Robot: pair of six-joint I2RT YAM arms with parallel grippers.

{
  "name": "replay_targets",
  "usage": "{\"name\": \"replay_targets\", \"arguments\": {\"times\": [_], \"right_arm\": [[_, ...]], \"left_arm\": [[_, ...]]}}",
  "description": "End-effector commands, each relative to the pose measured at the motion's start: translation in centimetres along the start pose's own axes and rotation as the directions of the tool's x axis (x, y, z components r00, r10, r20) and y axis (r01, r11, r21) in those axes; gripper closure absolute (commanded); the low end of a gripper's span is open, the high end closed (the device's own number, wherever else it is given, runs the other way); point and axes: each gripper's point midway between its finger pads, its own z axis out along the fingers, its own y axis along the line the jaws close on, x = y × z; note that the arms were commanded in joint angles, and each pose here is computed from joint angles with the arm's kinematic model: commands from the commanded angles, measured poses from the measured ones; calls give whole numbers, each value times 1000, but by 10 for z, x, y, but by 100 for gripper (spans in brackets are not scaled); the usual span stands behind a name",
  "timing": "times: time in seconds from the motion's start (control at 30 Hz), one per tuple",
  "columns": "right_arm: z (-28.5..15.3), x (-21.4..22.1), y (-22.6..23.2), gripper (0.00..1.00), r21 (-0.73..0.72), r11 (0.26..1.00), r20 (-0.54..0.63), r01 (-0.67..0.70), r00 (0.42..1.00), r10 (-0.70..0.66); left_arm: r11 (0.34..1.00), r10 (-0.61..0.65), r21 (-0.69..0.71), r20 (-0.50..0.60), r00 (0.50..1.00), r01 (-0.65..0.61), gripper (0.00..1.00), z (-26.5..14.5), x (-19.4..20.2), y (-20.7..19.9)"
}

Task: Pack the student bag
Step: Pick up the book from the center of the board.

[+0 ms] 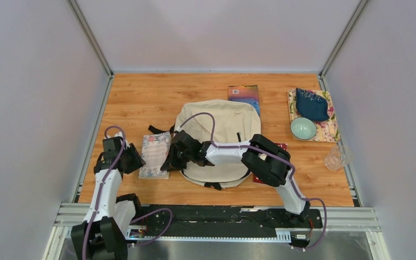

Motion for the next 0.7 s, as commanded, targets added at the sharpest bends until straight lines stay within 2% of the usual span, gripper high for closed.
{"name": "replay_targets", "arguments": {"times": [0.0, 0.03, 0.07, 0.13, 0.3, 0.4, 0.53, 0.63, 0.67], "right_arm": [[-33, -4, 83, 100, -258, 959, 66, 118, 992, -104], [-42, -5, 89, 100, -281, 952, 72, 123, 992, -107], [-48, -6, 97, 100, -314, 940, 80, 129, 991, -109], [-69, -5, 115, 100, -370, 916, 87, 151, 988, -128], [-114, 3, 129, 100, -431, 883, 115, 185, 982, -149], [-146, 5, 136, 100, -462, 861, 161, 211, 975, -153], [-181, 3, 135, 100, -453, 858, 228, 242, 962, -152], [-204, 1, 127, 100, -443, 858, 277, 261, 950, -145], [-212, 2, 127, 100, -445, 854, 292, 271, 945, -149]], "left_arm": [[999, -23, 47, 75, 997, 20, 51, -18, -10, -14], [998, -36, 49, 127, 991, 30, 47, -28, -18, -17], [999, -47, 26, 158, 986, 44, 37, -33, -24, -14], [997, -72, 52, 227, 971, 62, 31, -52, -38, -22], [997, -66, 68, 338, 939, 46, 22, -97, -72, -37], [996, -52, 89, 354, 934, 21, 19, -111, -82, -46], [976, -36, 211, 375, 926, -48, 18, -136, -97, -78], [921, -27, 373, 354, 935, -115, 17, -147, -97, -111], [875, -13, 462, 320, 947, -144, 17, -151, -90, -127]]}}
